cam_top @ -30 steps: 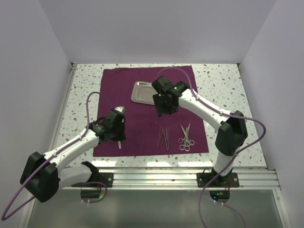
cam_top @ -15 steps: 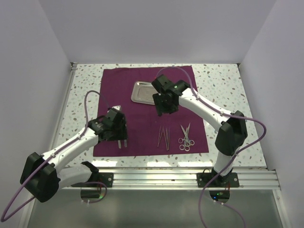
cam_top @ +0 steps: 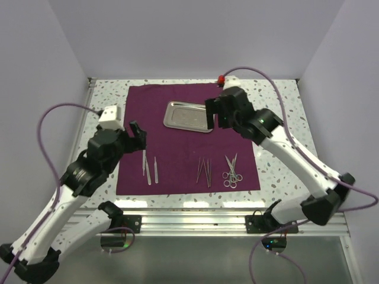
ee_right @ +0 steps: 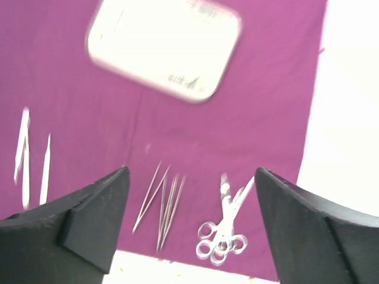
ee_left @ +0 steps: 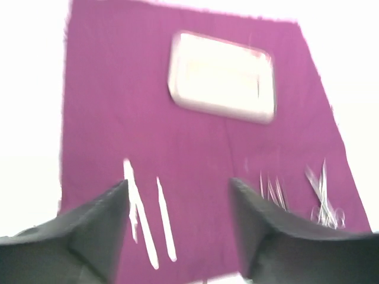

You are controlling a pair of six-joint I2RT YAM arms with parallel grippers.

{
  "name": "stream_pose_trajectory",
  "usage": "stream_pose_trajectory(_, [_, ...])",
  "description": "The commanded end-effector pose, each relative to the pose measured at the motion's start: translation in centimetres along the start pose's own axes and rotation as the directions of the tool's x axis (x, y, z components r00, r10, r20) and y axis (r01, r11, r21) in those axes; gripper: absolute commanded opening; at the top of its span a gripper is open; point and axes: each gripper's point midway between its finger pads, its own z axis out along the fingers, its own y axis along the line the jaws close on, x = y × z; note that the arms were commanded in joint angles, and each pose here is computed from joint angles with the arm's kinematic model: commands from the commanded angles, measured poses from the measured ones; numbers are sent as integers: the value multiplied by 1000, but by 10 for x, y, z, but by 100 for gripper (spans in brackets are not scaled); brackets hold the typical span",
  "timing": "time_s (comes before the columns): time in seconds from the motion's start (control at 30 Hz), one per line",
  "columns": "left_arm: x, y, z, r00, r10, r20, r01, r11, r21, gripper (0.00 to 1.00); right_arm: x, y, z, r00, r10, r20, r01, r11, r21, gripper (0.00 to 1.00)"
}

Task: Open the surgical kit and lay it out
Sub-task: Reset both arms

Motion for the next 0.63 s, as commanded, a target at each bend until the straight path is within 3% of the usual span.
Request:
stream_pose_trajectory(0.0, [-42, 28, -16, 961, -4, 278, 29, 996, -86, 89, -39, -34, -22, 964, 43, 262, -75, 991, 112, 96])
stream_pose_trajectory(0.03, [-42, 35, -21, 949, 2, 315, 29, 995, -92, 99, -43, -36, -34, 954, 61, 293, -91, 992, 90, 98])
stream_pose_trajectory(0.1, [-49, 39, -24, 933, -1, 360, 41, 994, -105, 100, -46, -36, -41, 948, 73, 309, -99, 993, 71, 98])
stream_pose_trajectory(0.3, [-47, 32, -7, 954, 80, 290, -40, 989, -141, 99, -47, -40, -60, 936, 100, 339, -118, 992, 34, 98])
stream_pose_trajectory(0.43, [-55, 17, 4, 942, 92, 323, -65, 994, -92, 99, -45, -41, -66, 935, 84, 345, -98, 995, 25, 98])
stream_pose_trajectory(0.6, [-47, 4, 26, 962, 85, 261, -69, 995, -72, 99, -43, -55, -72, 932, 71, 355, -105, 991, 78, 99])
